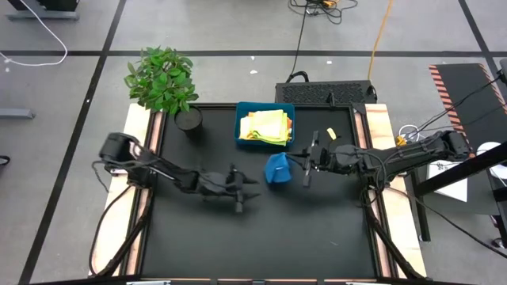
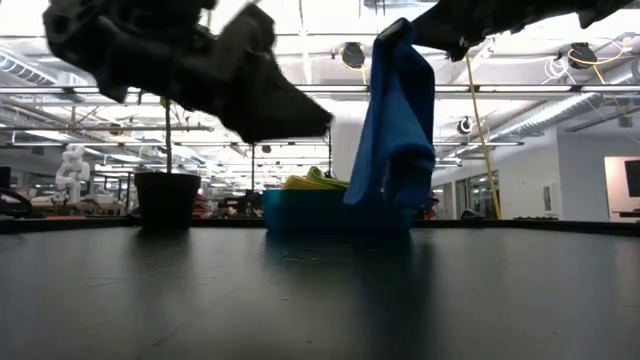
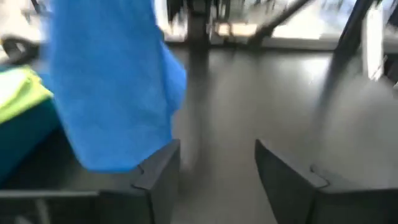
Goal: Fold microfiber towels
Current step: Fold the blue microfiber towel
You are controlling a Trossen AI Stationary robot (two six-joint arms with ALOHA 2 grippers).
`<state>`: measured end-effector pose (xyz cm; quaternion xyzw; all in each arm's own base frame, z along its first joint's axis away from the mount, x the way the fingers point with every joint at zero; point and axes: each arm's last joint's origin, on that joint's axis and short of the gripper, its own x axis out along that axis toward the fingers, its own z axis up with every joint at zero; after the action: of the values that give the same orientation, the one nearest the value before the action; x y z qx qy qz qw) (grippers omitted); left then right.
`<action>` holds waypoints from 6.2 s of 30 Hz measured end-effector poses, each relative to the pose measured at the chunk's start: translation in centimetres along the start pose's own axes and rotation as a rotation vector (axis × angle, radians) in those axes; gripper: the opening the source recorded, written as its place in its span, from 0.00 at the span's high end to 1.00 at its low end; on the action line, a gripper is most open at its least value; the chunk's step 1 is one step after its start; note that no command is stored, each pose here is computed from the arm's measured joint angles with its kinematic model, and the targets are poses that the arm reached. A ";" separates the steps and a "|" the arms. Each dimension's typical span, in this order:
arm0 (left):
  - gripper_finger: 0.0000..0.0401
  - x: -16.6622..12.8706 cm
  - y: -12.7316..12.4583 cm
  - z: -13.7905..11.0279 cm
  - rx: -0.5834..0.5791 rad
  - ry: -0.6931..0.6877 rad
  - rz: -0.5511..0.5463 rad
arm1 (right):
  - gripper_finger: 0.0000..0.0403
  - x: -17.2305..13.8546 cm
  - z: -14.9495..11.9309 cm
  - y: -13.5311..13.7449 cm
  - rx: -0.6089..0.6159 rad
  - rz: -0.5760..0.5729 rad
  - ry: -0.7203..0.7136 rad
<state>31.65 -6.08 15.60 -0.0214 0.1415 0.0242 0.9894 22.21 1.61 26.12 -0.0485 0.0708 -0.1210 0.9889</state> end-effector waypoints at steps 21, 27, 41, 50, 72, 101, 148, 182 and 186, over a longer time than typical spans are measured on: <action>0.50 6.3 -3.0 -1.9 0.055 0.190 0.232 | 0.99 0.1 0.0 -0.2 0.002 -0.014 0.001; 0.48 6.8 -2.6 -1.6 0.038 0.159 0.397 | 0.99 0.1 0.0 -0.3 0.004 -0.020 -0.003; 0.49 6.9 -1.1 -1.7 0.051 0.173 0.499 | 0.99 0.1 0.1 -0.3 0.006 -0.018 -0.009; 0.58 7.3 -0.6 -1.5 0.024 0.176 0.401 | 0.99 0.1 0.4 -0.3 0.018 -0.016 -0.041; 0.99 5.7 -1.3 0.6 0.159 0.185 0.454 | 0.99 0.1 -0.7 -0.1 -0.023 0.024 0.067; 1.00 -7.0 -6.6 10.0 0.287 0.100 0.303 | 0.99 -2.1 -2.1 4.4 0.115 0.404 0.243; 0.99 2.8 3.6 2.3 -0.050 0.598 0.214 | 0.96 -3.4 -14.2 -1.2 0.402 0.052 0.346; 0.98 3.6 6.3 2.0 -0.076 0.586 0.264 | 0.68 -3.9 -14.2 0.0 0.190 -0.013 0.494; 0.99 3.6 6.3 2.0 -0.080 0.583 0.265 | 0.68 -3.8 -14.2 0.1 0.163 -0.052 0.491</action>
<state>35.31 0.44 16.29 -0.0476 0.4193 0.1512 0.8939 16.48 1.52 12.64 0.0605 0.2975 -0.1598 0.9393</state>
